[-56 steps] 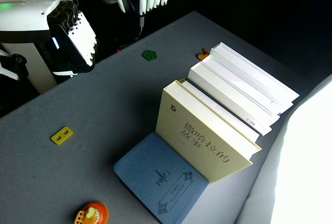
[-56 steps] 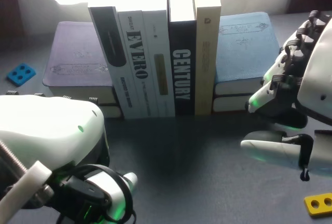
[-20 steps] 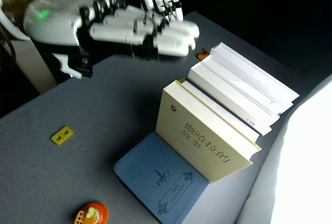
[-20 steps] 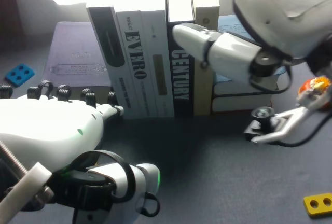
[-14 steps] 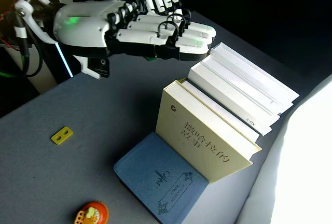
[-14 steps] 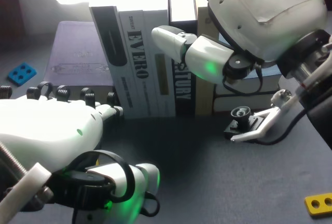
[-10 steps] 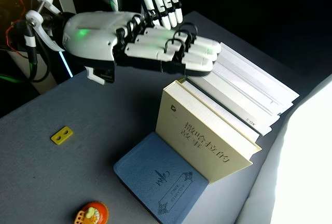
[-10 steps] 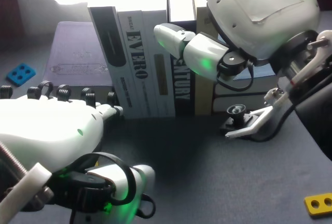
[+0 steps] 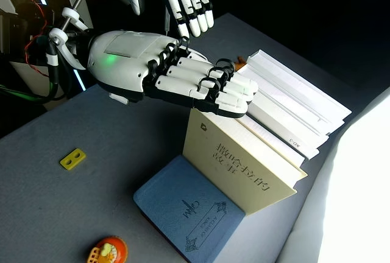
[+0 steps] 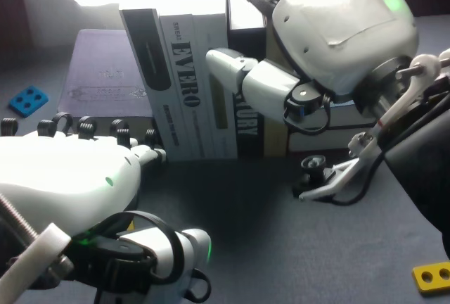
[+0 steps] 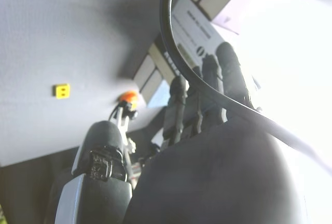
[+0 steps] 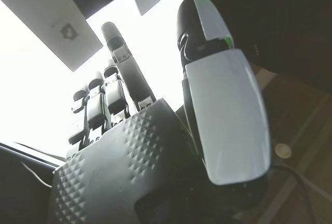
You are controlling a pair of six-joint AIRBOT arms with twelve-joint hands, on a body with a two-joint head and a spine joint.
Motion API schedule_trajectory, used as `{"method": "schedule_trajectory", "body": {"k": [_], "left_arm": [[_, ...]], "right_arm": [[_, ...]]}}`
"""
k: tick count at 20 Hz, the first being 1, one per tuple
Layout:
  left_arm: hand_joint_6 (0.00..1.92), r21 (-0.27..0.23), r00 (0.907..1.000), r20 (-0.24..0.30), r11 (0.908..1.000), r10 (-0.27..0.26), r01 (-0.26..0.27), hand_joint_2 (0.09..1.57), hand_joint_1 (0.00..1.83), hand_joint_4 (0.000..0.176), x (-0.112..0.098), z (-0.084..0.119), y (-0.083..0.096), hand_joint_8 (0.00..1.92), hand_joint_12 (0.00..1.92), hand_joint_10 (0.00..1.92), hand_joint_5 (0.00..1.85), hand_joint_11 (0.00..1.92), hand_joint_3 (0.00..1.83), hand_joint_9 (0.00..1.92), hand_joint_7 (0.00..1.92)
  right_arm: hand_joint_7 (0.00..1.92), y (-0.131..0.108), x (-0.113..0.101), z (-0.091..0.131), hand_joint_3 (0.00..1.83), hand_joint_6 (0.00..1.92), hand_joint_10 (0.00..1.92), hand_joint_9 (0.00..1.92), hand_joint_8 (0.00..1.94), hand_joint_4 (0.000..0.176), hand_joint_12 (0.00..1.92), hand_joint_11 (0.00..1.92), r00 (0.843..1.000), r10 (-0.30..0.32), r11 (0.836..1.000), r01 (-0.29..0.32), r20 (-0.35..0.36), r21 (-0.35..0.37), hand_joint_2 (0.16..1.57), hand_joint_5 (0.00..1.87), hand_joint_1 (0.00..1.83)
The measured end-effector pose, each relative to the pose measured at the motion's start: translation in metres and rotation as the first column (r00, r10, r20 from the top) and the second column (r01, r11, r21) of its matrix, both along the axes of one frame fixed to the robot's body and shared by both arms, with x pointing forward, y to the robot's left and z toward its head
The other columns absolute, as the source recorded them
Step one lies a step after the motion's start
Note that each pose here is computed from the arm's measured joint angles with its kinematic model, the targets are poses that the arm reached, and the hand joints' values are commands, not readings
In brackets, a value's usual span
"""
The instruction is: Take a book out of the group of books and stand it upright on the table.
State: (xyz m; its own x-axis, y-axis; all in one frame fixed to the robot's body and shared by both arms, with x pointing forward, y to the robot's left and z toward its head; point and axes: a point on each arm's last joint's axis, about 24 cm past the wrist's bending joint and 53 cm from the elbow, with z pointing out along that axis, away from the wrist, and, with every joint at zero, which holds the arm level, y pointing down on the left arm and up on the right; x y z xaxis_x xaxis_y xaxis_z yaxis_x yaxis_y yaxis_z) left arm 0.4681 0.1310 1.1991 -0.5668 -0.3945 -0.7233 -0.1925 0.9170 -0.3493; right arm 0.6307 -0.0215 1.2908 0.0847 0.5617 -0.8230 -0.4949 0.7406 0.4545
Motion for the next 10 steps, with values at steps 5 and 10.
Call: {"method": "schedule_trajectory", "body": {"k": [5, 10], "left_arm": [[0.01, -0.001, 1.0000, 0.000, 1.0000, -0.002, 0.002, 1.37, 0.12, 0.004, 0.000, 0.000, 0.000, 0.00, 0.25, 0.01, 0.14, 0.00, 0.00, 0.08, 0.09], [0.00, -0.001, 1.0000, -0.001, 1.0000, -0.001, 0.001, 1.36, 0.13, 0.006, 0.000, 0.000, 0.000, 0.00, 0.27, 0.00, 0.14, 0.00, 0.00, 0.09, 0.10]], "right_arm": [[0.02, 0.004, 0.000, -0.015, 0.00, 0.15, 0.00, 0.00, 0.00, 0.000, 0.00, 0.00, 0.999, 0.014, 1.000, -0.015, -0.037, -0.025, 1.23, 0.52, 0.00], [0.01, 0.007, -0.007, -0.015, 0.00, 0.16, 0.00, 0.00, 0.00, 0.000, 0.00, 0.00, 1.000, 0.011, 0.998, -0.012, -0.021, -0.059, 1.22, 0.54, 0.00]]}}
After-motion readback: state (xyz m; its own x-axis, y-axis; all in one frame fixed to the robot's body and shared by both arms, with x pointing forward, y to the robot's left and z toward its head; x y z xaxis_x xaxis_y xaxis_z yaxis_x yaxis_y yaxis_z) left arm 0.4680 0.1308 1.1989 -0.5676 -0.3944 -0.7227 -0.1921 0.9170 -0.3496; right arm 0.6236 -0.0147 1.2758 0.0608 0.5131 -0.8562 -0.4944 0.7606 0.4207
